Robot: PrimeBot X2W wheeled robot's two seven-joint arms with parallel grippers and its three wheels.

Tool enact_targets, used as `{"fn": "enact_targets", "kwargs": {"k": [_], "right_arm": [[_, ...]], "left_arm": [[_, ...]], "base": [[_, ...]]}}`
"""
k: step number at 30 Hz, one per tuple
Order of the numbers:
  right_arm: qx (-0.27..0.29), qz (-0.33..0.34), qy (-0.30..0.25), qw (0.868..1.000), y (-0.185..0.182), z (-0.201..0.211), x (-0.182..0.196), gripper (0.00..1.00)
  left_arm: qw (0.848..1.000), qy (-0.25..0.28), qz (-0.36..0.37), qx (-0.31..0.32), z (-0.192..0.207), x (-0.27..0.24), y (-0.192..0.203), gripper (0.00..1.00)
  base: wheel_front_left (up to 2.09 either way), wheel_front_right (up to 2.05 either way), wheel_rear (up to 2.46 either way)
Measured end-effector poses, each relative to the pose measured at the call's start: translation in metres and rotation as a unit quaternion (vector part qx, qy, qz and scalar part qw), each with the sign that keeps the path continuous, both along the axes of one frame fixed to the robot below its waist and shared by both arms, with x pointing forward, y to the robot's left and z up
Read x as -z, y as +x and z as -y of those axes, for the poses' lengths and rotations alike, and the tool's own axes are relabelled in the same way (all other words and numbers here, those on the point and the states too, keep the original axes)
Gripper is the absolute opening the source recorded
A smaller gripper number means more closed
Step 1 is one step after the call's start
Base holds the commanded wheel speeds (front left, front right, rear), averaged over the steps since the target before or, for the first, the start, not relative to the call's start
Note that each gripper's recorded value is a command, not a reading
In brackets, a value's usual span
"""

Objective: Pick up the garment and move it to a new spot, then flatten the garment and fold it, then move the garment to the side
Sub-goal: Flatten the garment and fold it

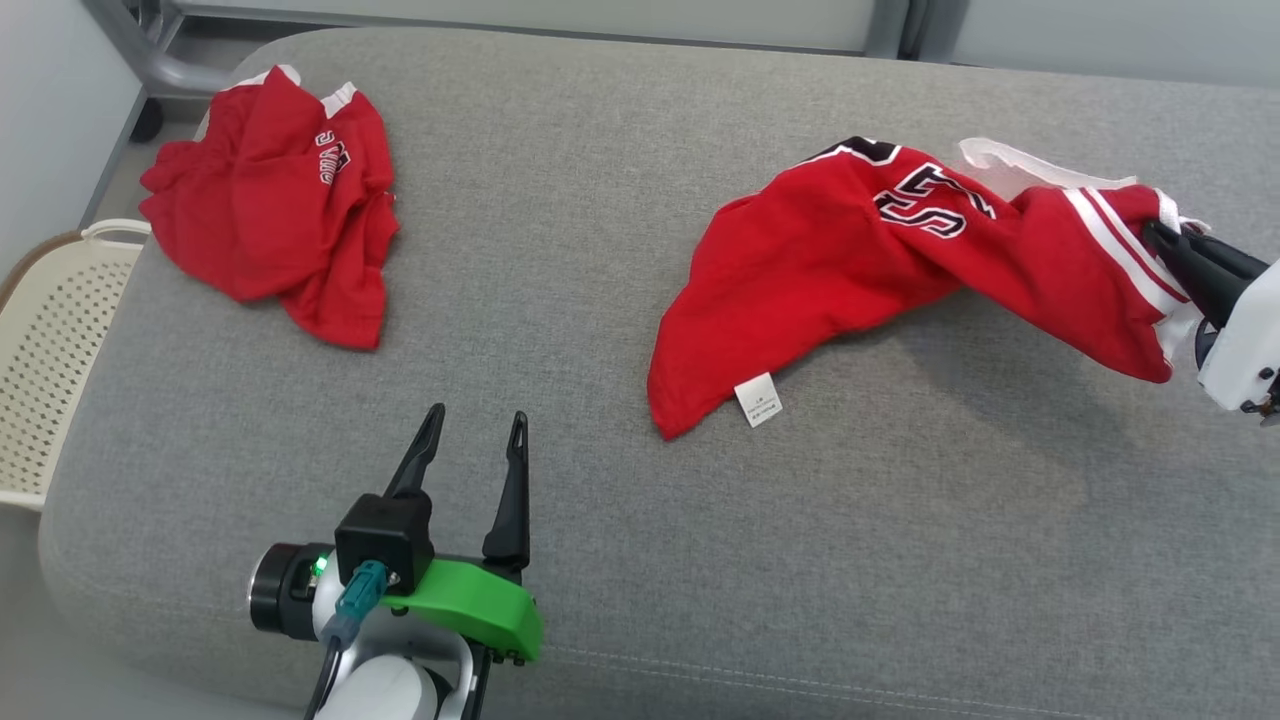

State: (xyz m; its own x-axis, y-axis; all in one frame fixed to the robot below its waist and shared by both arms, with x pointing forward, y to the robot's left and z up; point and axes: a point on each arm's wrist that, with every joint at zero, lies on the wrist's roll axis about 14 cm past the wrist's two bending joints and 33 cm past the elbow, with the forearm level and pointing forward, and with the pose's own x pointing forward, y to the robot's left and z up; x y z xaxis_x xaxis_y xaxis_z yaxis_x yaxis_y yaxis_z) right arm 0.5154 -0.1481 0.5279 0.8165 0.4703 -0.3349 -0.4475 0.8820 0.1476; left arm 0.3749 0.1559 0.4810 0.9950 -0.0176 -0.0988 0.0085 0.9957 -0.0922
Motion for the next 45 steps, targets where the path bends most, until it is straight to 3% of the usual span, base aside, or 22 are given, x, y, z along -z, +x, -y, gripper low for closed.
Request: {"fn": "enact_targets", "kwargs": {"k": [6, 11, 21, 31, 32, 33, 34, 39, 45], "right_arm": [[-0.036, 0.035, 0.026, 0.998, -0.033, -0.009, -0.048, 0.0], [-0.003, 0.06, 0.028, 0.998, -0.041, 0.013, -0.071, 0.0], [0.086, -0.067, -0.013, 0.994, -0.002, 0.044, 0.02, 0.0], [0.19, -0.062, -0.027, 0.98, 0.072, 0.074, 0.054, 0.0], [0.199, -0.061, -0.026, 0.978, 0.077, 0.077, 0.058, 0.11], [0.208, -0.063, -0.021, 0.976, 0.081, 0.079, 0.063, 0.47], [0.212, -0.064, -0.019, 0.975, 0.085, 0.078, 0.066, 1.0], [0.207, -0.055, -0.013, 0.977, 0.094, 0.062, 0.075, 1.0], [0.216, 0.003, 0.005, 0.976, 0.093, 0.082, 0.041, 1.0]], "left_arm": [[1.0, -0.002, 0.003, 0.018, 0.011, -0.003, -0.001, 1.0], [0.999, -0.006, 0.005, 0.041, 0.026, -0.005, 0.002, 1.0], [0.998, -0.006, -0.007, 0.056, 0.032, 0.002, 0.01, 1.0], [0.999, 0.003, -0.026, 0.033, 0.015, 0.017, 0.013, 1.0], [0.999, 0.003, -0.028, 0.032, 0.014, 0.019, 0.014, 1.0], [0.999, 0.004, -0.032, 0.029, 0.012, 0.022, 0.014, 1.0], [0.999, 0.005, -0.036, 0.028, 0.012, 0.025, 0.014, 1.0], [0.998, 0.004, -0.05, 0.032, 0.015, 0.035, 0.015, 1.0], [0.997, 0.0, -0.047, 0.057, 0.032, 0.035, 0.021, 1.0]], "base": [[0.0, 0.0, 0.0], [0.0, 0.0, 0.0], [0.0, 0.0, 0.0], [0.0, 0.0, 0.0], [0.0, 0.0, 0.0], [0.0, 0.0, 0.0], [0.0, 0.0, 0.0], [0.0, 0.0, 0.0], [0.0, 0.0, 0.0]]}}
